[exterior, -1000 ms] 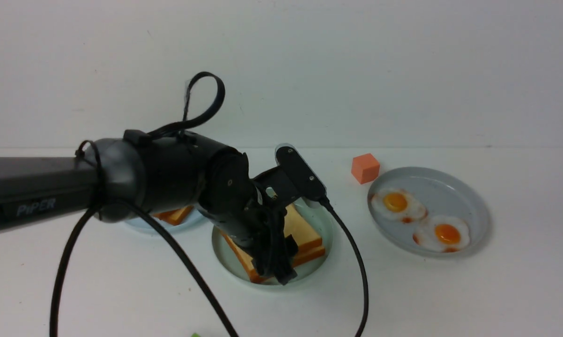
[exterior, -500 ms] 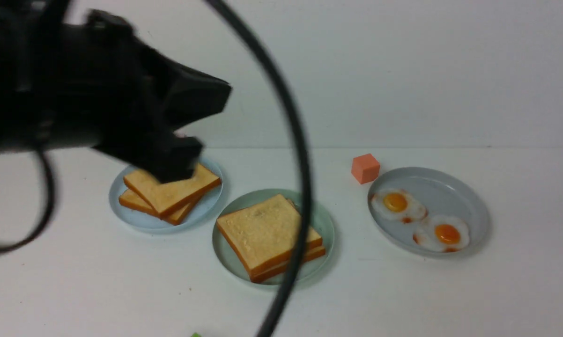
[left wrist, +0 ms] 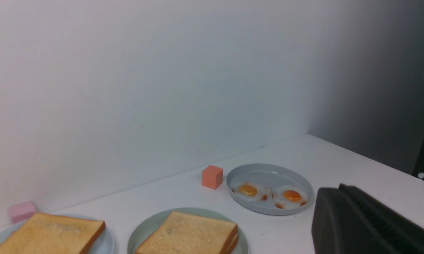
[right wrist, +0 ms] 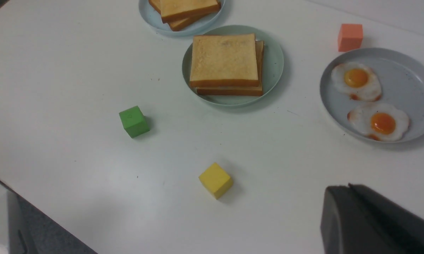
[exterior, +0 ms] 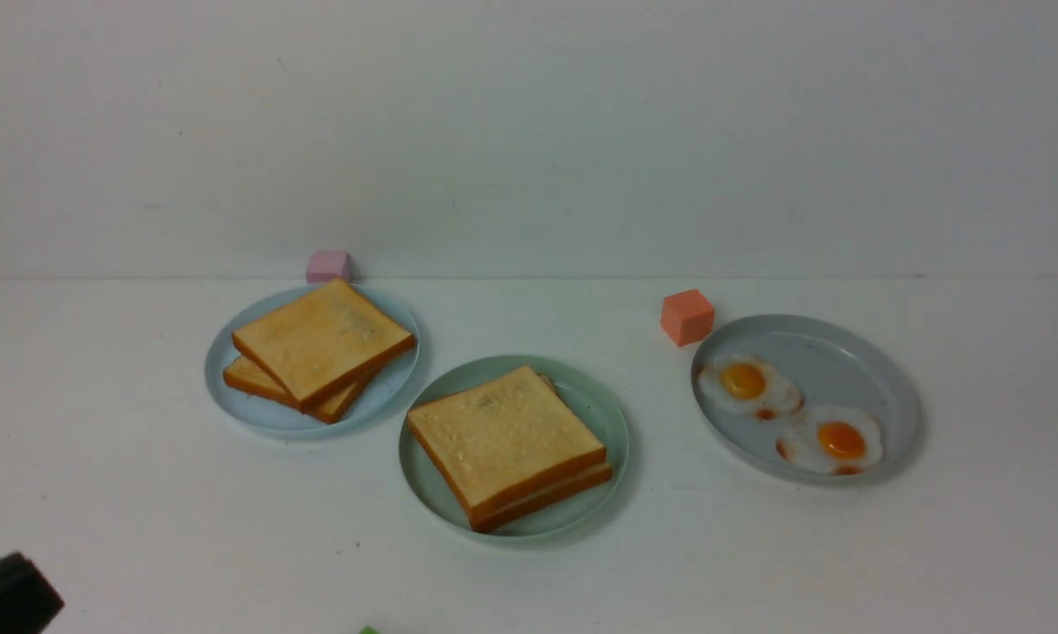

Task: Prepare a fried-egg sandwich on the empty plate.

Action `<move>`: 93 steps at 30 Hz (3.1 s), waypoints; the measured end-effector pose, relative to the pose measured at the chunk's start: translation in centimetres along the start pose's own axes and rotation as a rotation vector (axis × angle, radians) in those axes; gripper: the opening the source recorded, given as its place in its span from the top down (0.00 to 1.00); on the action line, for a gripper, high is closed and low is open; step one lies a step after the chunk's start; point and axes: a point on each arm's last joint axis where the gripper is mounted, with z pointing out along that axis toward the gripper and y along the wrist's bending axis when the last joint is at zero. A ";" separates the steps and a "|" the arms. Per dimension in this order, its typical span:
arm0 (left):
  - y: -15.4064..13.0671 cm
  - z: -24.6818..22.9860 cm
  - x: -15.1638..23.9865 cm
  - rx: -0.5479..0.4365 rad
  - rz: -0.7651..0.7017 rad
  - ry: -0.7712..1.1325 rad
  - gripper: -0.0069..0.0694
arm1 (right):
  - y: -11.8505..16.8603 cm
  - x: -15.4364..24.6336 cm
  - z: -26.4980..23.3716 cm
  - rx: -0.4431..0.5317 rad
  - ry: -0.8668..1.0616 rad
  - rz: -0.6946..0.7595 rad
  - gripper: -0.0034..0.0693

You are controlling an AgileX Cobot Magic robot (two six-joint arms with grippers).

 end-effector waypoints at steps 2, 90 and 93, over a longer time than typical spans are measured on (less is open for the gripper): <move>0.1 -0.1 0.7 0.000 -0.031 0.003 0.93 | 0.0 0.0 0.0 -0.001 0.000 0.002 0.90; 2.2 0.2 6.5 -0.268 -0.100 0.070 0.93 | -6.4 22.2 13.0 0.587 -0.378 0.267 0.96; 3.2 -0.2 6.7 -0.448 -0.106 0.063 0.93 | -6.4 22.2 13.0 0.587 -0.377 0.266 0.96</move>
